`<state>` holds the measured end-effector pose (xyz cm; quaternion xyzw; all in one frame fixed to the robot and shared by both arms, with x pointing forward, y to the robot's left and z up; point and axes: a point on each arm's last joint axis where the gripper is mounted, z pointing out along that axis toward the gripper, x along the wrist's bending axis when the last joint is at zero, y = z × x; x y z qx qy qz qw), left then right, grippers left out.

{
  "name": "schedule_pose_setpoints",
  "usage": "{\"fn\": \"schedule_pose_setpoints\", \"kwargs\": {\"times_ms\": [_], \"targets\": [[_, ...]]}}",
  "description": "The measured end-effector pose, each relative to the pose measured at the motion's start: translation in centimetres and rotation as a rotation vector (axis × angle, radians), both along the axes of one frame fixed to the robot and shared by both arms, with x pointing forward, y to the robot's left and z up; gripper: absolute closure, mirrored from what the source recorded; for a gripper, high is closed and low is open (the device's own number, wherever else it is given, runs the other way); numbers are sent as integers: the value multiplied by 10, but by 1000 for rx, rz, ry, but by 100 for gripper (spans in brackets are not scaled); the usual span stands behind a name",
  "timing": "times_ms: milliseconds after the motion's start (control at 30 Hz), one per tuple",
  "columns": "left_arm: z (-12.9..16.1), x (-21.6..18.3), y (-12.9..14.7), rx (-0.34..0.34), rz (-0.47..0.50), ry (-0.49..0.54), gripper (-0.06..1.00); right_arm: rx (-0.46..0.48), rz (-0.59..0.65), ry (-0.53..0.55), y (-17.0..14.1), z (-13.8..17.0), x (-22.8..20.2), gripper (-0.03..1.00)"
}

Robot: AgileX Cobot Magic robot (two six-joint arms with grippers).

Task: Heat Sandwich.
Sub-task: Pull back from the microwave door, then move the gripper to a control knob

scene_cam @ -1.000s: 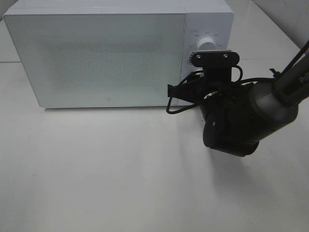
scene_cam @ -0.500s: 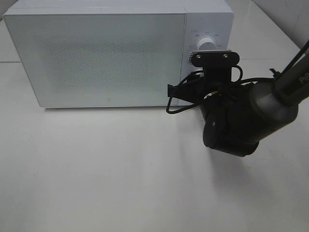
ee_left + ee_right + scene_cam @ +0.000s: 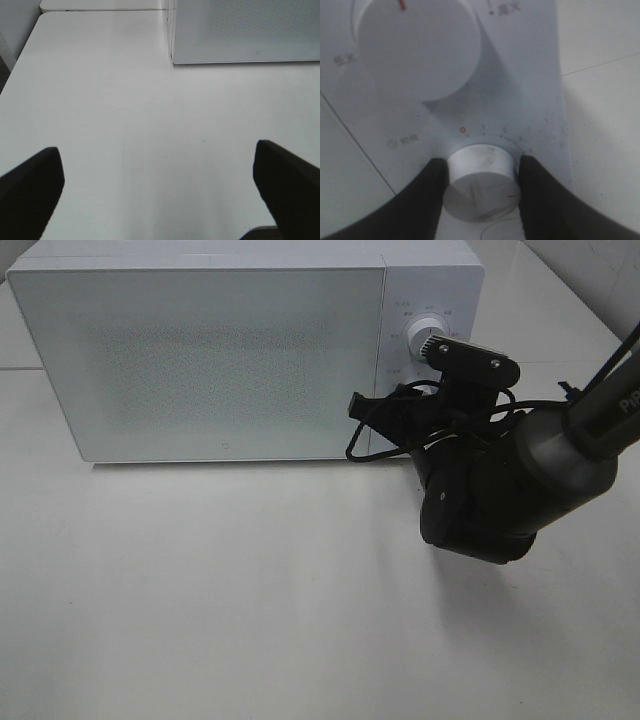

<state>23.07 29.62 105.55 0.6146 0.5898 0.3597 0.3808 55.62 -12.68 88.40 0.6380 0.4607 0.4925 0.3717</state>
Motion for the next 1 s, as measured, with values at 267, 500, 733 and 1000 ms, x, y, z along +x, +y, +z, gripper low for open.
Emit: {"fn": "schedule_pose_setpoints", "kwargs": {"times_ms": [267,500,733,1000], "targets": [[0,0,0,0,0,0,-3,336,-83,-6,0,0,0,53],[0,0,0,0,0,0,-3,600,-153,-9,-1,-1,0,53],[0,0,0,0,0,0,-3,864,-219,-14,0,-1,-1,53],[0,0,0,0,0,0,-3,1152,-293,-27,-1,-1,-1,53]]}}
